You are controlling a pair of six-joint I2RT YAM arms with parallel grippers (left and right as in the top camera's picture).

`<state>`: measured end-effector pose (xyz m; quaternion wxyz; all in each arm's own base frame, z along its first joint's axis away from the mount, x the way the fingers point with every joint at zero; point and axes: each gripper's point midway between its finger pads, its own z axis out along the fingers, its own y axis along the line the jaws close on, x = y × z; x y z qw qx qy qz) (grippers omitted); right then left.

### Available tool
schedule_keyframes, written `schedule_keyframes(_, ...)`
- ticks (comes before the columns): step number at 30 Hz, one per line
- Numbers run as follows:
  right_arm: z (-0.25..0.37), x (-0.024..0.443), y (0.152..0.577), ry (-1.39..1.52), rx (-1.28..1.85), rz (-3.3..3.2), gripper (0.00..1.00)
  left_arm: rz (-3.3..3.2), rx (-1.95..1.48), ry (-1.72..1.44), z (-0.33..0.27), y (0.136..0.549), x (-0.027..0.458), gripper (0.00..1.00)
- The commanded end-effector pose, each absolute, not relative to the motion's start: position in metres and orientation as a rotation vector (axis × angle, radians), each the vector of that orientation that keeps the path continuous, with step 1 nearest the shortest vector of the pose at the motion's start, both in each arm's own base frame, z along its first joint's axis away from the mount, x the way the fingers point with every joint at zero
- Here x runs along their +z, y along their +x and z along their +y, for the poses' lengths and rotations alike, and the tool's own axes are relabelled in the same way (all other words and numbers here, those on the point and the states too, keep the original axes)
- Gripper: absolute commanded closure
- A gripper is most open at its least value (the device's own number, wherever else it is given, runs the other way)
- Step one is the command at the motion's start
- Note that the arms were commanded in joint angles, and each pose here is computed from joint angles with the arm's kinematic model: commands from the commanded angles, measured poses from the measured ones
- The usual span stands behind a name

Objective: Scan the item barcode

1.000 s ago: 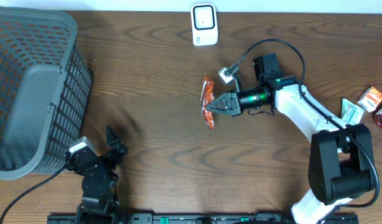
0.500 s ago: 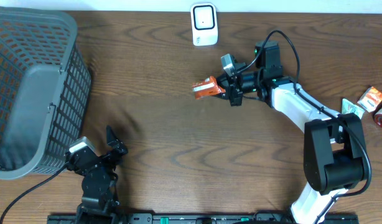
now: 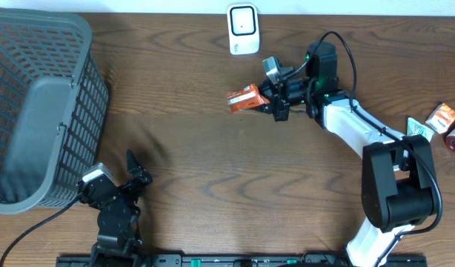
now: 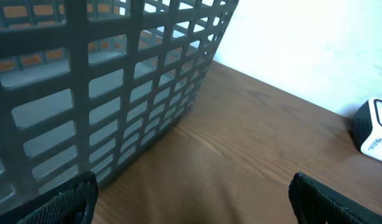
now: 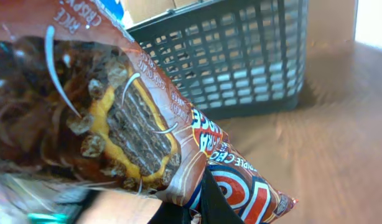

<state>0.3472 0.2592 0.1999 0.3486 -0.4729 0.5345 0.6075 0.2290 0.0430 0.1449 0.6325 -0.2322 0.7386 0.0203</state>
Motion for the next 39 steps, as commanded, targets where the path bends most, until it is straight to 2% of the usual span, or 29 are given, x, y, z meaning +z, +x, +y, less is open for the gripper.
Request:
schedule_keyframes(1, 0.264, 0.195, 0.336, -1.133, 1.759, 1.541, 0.99, 1.714, 0.066, -0.537, 0.045, 0.228, 0.133, 0.02)
schedule_keyframes(15, 0.282, 0.06, 0.3, -0.635, 2.246, 2.179, 0.99, 1.714, 0.066, -0.537, 0.045, 0.228, 0.133, 0.02)
schedule_keyframes(21, 0.279, 0.046, 0.306, -0.668, 2.215, 2.135, 0.98, 1.714, 0.066, -0.537, 0.045, 0.228, 0.133, 0.02)
schedule_keyframes(24, 0.274, 0.037, 0.314, -0.684, 2.12, 2.157, 0.86, 1.714, 0.066, -0.537, 0.045, 0.228, 0.133, 0.02)
schedule_keyframes(28, 0.262, 0.009, 0.324, -0.612, 1.93, 2.337, 0.8, 1.714, 0.066, -0.537, 0.045, 0.228, 0.133, 0.02)
schedule_keyframes(30, 0.255, -0.002, 0.328, -0.575, 1.851, 2.41, 0.73, 1.714, 0.066, -0.537, 0.045, 0.228, 0.133, 0.02)
schedule_keyframes(35, 0.23, -0.019, 0.34, -0.471, 1.72, 2.518, 0.66, 1.714, 0.066, -0.537, 0.045, 0.228, 0.133, 0.02)
schedule_keyframes(39, 0.223, -0.014, 0.345, -0.434, 1.714, 2.518, 0.5, 1.714, 0.066, -0.537, 0.045, 0.228, 0.133, 0.02)
